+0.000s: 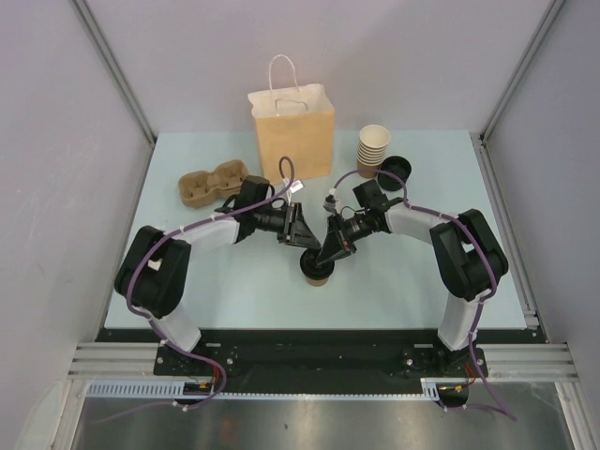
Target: Pack the takeout coffee
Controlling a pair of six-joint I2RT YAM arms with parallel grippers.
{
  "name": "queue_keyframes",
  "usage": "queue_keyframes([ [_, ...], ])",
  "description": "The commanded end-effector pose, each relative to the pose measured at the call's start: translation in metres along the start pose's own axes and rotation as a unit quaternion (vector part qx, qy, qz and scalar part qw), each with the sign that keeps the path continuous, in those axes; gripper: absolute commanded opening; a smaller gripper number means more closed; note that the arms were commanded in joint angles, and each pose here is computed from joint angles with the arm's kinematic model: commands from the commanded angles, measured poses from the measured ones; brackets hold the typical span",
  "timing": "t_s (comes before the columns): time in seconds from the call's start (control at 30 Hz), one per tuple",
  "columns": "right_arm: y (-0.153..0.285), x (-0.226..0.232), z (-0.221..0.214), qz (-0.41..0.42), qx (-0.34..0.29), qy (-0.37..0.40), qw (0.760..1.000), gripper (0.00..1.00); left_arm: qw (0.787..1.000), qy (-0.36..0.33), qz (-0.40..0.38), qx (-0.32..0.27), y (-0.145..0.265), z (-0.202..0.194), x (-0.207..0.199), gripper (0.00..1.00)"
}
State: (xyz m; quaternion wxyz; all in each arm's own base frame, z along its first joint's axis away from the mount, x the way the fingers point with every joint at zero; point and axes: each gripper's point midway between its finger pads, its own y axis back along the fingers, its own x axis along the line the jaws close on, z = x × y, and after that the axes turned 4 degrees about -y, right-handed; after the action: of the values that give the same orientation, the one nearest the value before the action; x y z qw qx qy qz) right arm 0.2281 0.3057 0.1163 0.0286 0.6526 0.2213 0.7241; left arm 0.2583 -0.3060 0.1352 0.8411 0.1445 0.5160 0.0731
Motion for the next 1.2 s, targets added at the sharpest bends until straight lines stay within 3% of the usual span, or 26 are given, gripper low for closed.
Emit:
queue_keyframes([
  [0.0,-0.005,-0.044,0.000,-0.085,-0.014,-0.007,0.996,0.12,0.993,-0.106,0.034,-0.042,0.028,0.034,-0.036,0.38],
  [0.17,-0.005,-0.045,0.001,-0.088,-0.015,-0.004,0.996,0.12,0.980,-0.135,0.143,-0.040,0.051,0.033,-0.027,0.50],
  [0.27,-0.006,-0.046,0.001,-0.089,-0.016,-0.003,0.996,0.12,0.973,-0.133,0.186,-0.009,0.055,0.017,-0.012,0.51],
  [0.47,-0.006,-0.048,0.001,-0.092,-0.015,-0.006,0.996,0.12,0.958,-0.174,0.225,0.040,0.042,-0.007,-0.008,0.45],
  [0.9,-0.007,-0.051,0.001,-0.094,-0.014,-0.009,0.995,0.12,0.930,-0.221,0.289,0.052,0.028,0.001,-0.003,0.36],
  [1.17,-0.008,-0.054,0.000,-0.096,-0.013,-0.012,0.995,0.12,0.928,-0.225,0.291,0.055,0.020,0.004,0.001,0.29],
])
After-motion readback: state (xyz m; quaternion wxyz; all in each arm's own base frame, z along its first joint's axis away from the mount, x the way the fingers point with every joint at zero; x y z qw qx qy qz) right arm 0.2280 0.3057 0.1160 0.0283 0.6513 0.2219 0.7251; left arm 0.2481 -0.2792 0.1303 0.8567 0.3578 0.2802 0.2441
